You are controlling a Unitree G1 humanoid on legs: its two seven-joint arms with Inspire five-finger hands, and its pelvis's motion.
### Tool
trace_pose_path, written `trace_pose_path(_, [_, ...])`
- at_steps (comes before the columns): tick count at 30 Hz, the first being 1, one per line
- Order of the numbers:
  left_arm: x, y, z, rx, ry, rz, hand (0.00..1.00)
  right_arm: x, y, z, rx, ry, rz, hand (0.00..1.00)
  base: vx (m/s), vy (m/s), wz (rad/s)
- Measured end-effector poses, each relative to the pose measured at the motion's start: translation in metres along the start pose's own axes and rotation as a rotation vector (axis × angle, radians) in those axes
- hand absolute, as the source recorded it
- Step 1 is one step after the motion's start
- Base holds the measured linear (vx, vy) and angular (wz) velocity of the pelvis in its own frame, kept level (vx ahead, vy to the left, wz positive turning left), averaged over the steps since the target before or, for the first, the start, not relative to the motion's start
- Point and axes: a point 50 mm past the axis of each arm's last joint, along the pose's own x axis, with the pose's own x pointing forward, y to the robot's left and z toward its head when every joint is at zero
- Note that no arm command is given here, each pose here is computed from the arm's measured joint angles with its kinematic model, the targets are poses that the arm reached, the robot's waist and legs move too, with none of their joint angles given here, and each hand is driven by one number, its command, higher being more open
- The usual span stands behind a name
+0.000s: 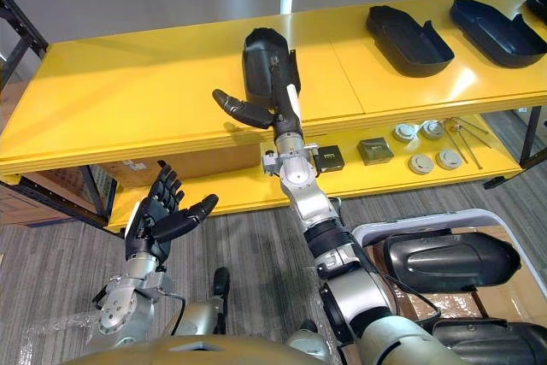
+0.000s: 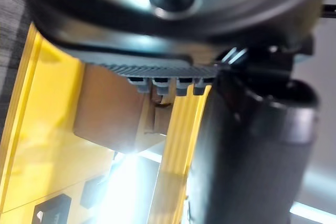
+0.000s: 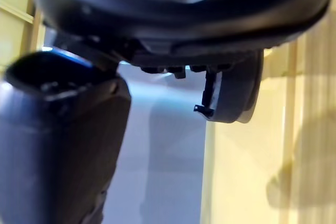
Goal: Walk over and take three plastic housings, then place them on the shelf
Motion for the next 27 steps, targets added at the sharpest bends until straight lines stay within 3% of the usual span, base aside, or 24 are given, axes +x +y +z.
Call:
trace_pose_path(12, [0.000, 0.000, -0.006, -0.024, 0.026, 0.015, 1.00, 0.005, 0.000, 0.012, 0.004, -0.068, -0.018, 1.00, -0.02, -0.003, 0.02])
trace_pose_path(18, [-0.002, -0.007, -0.012, -0.030, 0.049, -0.009, 1.00, 0.000, 0.006, 0.043, -0.014, -0.231, -0.006, 1.00, 0.02, -0.026, -0.07])
trace_pose_path(27, [-0.002, -0.003, -0.017, -0.019, 0.069, 0.025, 1.00, -0.034, 0.005, 0.067, 0.093, -0.371, 0.057, 1.00, 0.01, -0.020, -0.07])
